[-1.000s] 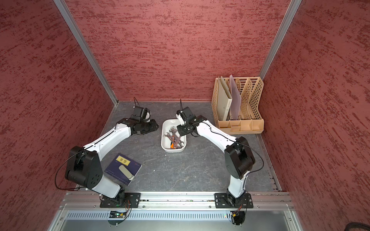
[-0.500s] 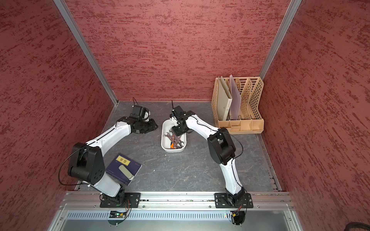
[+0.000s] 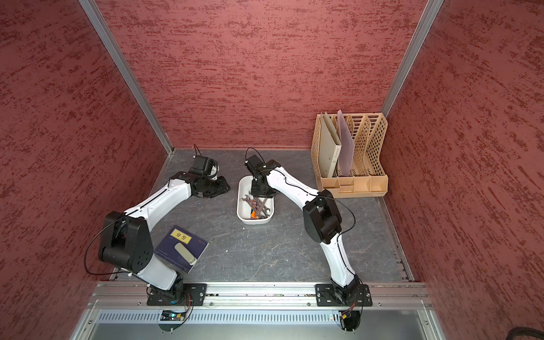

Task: Take out the wrench from the storage box
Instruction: Pick up the wrench from the storage box.

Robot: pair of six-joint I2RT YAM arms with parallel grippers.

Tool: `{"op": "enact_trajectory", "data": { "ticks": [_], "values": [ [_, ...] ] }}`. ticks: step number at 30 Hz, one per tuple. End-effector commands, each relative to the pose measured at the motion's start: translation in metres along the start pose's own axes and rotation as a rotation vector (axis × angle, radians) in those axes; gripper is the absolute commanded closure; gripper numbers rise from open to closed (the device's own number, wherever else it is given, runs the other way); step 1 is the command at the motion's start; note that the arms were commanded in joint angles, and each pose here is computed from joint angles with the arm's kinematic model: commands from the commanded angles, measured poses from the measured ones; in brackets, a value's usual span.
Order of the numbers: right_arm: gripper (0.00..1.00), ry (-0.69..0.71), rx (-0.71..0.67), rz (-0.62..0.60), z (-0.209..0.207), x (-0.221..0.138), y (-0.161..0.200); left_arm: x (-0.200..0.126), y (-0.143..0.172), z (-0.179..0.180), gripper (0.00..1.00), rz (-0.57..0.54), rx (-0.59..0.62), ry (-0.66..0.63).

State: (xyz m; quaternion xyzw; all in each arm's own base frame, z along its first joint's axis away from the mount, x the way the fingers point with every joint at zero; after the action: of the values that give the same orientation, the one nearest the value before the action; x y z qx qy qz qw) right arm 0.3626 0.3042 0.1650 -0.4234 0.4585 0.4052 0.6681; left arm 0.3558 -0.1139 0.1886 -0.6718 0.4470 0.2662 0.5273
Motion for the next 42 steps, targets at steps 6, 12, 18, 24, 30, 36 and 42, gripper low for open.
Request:
{"op": "enact_trajectory", "data": {
  "ticks": [6,12,18,24,30,36,42],
  "values": [
    [0.62,0.110,0.235,-0.120,-0.007,0.013,0.005,-0.025,0.010,-0.007,0.56,-0.036,0.017,0.024],
    [0.66,0.114,0.304,-0.121,-0.004,0.033,0.004,-0.025,0.019,-0.014,0.56,-0.014,0.042,0.030],
    [0.66,0.110,0.331,-0.133,-0.002,0.050,0.001,-0.025,0.023,-0.018,0.56,-0.013,0.051,0.039],
    [0.66,0.097,0.346,-0.122,-0.002,0.059,-0.005,-0.021,0.027,-0.019,0.56,-0.001,0.064,0.033],
    [0.66,0.109,0.360,-0.120,-0.006,0.064,-0.004,-0.020,0.026,-0.018,0.56,0.000,0.066,0.028],
    [0.65,0.118,0.369,-0.122,-0.013,0.070,-0.007,-0.016,0.031,-0.017,0.56,0.019,0.071,0.015],
    [0.65,0.104,0.378,-0.116,-0.015,0.076,-0.009,-0.015,0.031,-0.017,0.56,0.021,0.072,0.011]
  ]
}}
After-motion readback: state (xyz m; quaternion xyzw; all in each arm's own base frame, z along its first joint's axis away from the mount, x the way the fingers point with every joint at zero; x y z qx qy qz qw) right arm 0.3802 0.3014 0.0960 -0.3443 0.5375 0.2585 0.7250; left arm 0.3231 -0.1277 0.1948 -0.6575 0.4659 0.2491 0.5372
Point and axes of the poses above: each gripper's point midway between its finger pads, its own x axis out along the fingers, its own z axis along the line the jaws close on, y = z × x, the point moved 6 cm from there along -x, back along the fingers, and after that the axes turned 14 degrees about x, right-handed, at the moved point
